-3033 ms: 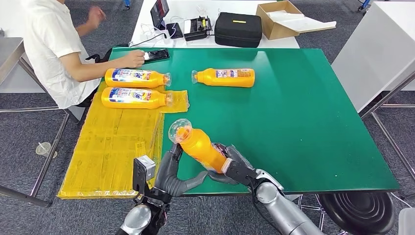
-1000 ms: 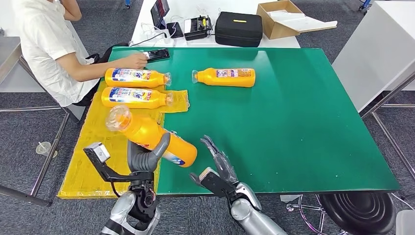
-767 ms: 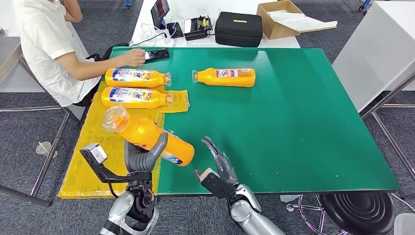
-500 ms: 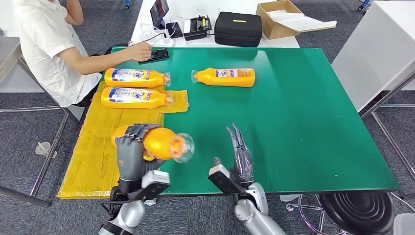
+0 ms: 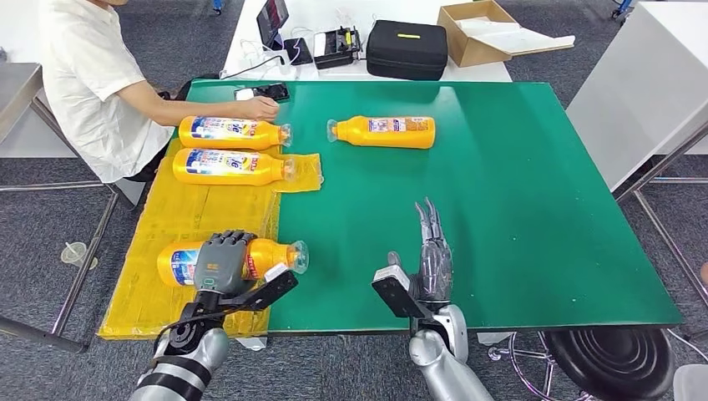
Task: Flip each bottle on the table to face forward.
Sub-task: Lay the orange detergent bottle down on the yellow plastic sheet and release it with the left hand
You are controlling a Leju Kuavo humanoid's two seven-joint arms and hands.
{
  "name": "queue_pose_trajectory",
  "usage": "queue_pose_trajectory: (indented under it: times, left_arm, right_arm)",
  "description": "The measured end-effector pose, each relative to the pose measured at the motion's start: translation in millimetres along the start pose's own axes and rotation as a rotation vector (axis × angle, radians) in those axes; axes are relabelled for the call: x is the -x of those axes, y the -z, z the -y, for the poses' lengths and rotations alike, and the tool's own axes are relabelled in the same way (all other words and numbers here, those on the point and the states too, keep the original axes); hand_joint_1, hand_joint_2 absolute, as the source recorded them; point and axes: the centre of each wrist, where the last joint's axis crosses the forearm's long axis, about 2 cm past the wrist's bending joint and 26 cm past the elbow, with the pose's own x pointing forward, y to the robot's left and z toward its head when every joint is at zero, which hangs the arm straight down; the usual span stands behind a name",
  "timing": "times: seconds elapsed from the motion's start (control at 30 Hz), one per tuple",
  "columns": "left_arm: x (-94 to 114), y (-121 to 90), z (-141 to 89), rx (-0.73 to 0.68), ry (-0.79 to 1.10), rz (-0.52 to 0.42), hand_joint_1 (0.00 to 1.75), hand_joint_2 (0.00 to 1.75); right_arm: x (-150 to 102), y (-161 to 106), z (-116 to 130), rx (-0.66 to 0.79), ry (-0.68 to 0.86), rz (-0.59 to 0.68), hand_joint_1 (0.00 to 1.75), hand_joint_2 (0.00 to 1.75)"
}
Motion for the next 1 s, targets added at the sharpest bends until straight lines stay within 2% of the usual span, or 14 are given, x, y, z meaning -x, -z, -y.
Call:
queue_pose_trajectory:
  times: [0.13,0.17,0.27,0.3,0.57,0.83,1.0]
  left_arm:
    - [10.2,12.8,-1.4,0.107,0.028,-0.022,1.75,1.75]
    - [12.1,16.1,-1.8,0.127,0.033,-0.028,1.45,1.75]
    - [16.4,23.1,-2.1,0.164,0.047,-0.043,0.14,1.75]
    - [17.5,24.8,-2.1,0.17,0.05,-0.047,0.0,1.75]
    - [23.7,38.9,-6.0,0.263,0.019,-0.066,0.0,1.75]
    - [27.0,50.9,-13.1,0.402,-0.053,-0.038,0.0,1.75]
    - [29.2,54.3,-15.8,0.421,-0.065,-0.027,0.0,1.75]
  right_arm:
    - [0.6,0.9,0.7,0.01,0.01,-0.01,0.0,0.0]
    - [0.4,1.3,0.5,0.012,0.013,-0.011,0.0,0.0]
    - [-0.2,2.0,0.1,0.015,0.019,-0.013,0.0,0.0]
    - [-0.1,2.1,0.0,0.015,0.02,-0.012,0.0,0.0]
    - [2.0,1.7,-0.7,0.015,0.033,-0.018,0.0,0.0]
    - [4.6,2.0,-1.4,0.017,0.052,-0.02,0.0,0.0]
    - [7.0,3.8,-1.2,0.018,0.056,-0.022,0.0,0.0]
